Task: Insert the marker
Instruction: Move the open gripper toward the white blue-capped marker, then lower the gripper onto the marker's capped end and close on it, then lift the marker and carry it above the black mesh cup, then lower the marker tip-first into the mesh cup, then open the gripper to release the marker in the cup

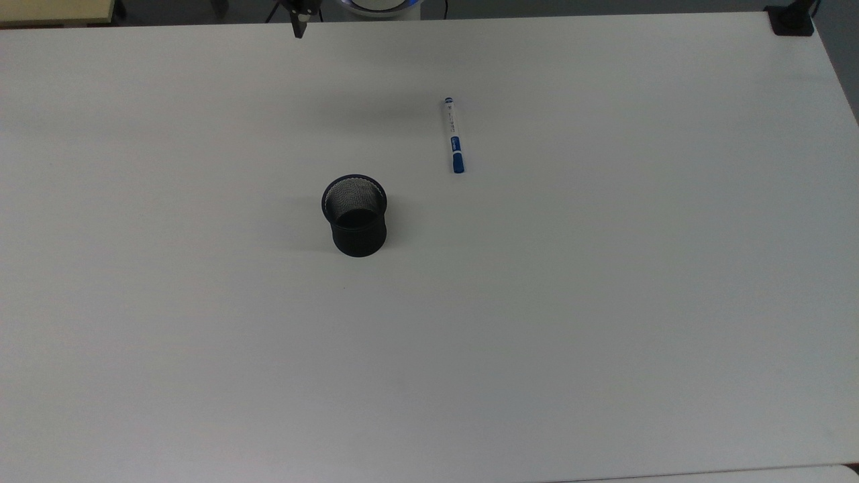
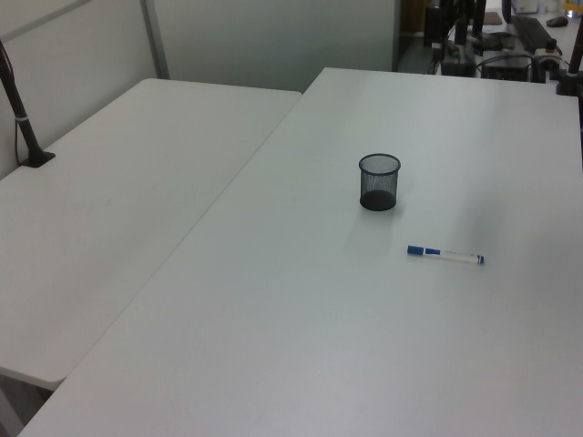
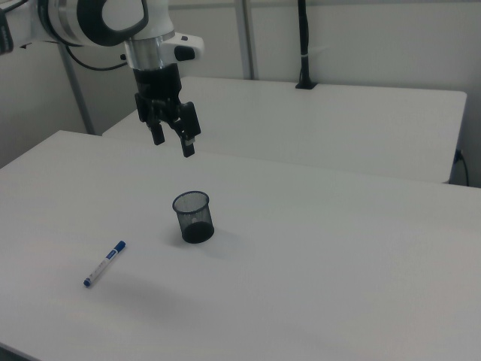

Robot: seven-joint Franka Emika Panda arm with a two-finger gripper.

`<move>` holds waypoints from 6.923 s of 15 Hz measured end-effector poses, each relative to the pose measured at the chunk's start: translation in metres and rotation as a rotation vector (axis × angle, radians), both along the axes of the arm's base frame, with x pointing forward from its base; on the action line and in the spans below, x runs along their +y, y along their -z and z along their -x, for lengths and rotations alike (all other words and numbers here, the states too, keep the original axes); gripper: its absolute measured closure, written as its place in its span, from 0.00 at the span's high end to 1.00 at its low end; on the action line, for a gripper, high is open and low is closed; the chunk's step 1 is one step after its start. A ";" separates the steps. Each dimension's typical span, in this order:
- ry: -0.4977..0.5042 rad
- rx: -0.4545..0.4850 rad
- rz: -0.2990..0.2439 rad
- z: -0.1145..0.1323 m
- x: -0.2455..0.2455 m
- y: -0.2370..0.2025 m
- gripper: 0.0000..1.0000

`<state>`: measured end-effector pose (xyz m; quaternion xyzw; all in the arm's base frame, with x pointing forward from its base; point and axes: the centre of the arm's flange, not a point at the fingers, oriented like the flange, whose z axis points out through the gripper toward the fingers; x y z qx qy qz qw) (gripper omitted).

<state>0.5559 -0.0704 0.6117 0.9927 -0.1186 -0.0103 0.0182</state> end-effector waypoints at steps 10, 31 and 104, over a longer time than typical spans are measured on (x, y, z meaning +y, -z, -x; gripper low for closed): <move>-0.124 0.026 -0.005 -0.012 0.009 0.019 1.00; -0.481 0.412 -0.033 -0.035 0.199 0.213 0.83; -0.137 -0.555 0.027 -0.094 0.077 0.174 0.35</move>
